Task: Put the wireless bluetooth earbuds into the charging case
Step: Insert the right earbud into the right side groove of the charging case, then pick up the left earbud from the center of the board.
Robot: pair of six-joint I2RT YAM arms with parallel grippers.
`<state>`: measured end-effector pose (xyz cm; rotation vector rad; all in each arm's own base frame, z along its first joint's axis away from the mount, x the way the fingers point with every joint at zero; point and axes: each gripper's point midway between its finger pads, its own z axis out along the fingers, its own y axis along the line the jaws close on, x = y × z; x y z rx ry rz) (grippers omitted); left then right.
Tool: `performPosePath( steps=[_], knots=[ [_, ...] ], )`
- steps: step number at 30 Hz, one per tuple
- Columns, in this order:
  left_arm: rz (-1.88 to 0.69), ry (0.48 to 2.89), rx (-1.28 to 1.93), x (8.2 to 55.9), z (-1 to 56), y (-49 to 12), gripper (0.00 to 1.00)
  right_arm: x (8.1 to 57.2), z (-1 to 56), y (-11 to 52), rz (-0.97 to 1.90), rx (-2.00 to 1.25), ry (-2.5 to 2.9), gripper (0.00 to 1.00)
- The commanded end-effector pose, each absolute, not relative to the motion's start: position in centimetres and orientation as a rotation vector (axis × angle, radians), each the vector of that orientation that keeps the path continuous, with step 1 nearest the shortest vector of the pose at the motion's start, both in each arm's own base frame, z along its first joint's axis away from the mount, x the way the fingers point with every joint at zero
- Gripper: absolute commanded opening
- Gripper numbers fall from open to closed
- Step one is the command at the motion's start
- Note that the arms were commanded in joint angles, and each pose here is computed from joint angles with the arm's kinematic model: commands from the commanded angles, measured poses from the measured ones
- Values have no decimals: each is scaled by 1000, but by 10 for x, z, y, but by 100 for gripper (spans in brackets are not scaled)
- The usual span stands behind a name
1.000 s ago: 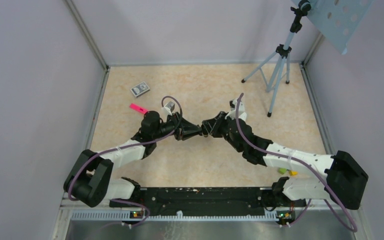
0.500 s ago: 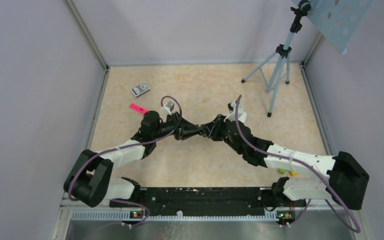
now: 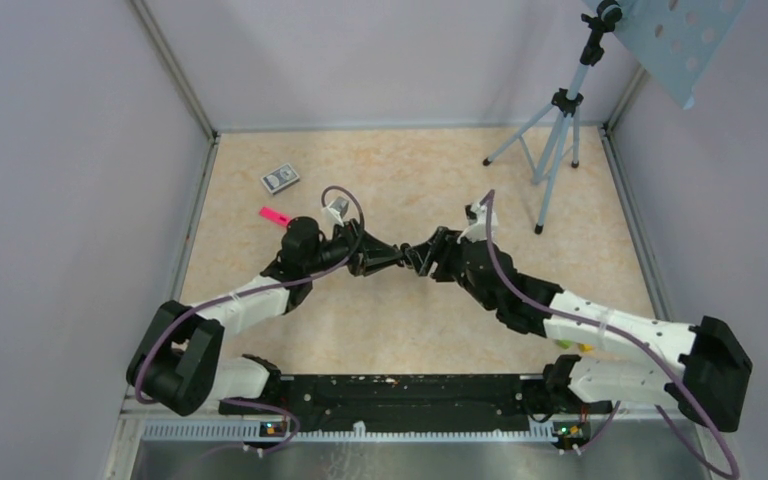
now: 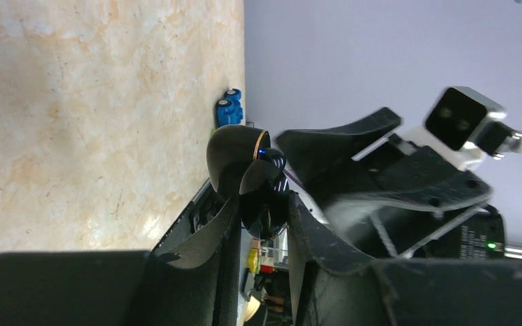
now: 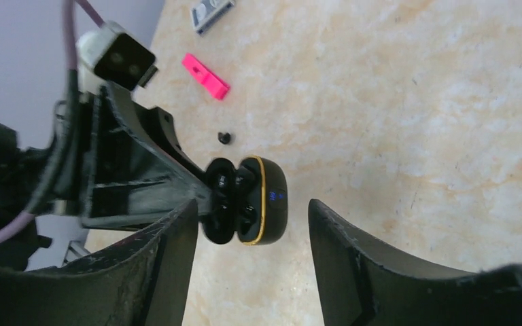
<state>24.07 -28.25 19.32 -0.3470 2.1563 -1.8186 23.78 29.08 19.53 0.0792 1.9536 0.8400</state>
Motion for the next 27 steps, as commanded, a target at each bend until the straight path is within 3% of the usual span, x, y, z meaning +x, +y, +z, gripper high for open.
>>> performPosePath(
  steps=[1, 6, 11, 18, 27],
  knots=[
    [-1778, 2105, -265, 247, 206, -276, 0, 241, 281, 275, 897, 130, 1764, 64],
    [-1666, 2182, -334, 262, 192, -242, 0, 241, 307, 251, 918, 129, 1721, 68],
    [-1462, 2228, -484, 280, 194, -166, 0, 246, 267, 251, 769, -58, 1827, 67],
    [-1178, 2156, -673, 295, 226, -73, 0, 245, 209, 345, 826, -498, 1997, 63],
    [-1091, 2092, -803, 308, 245, -53, 0, 279, 140, 452, 749, -674, 2006, 60]
  ],
)
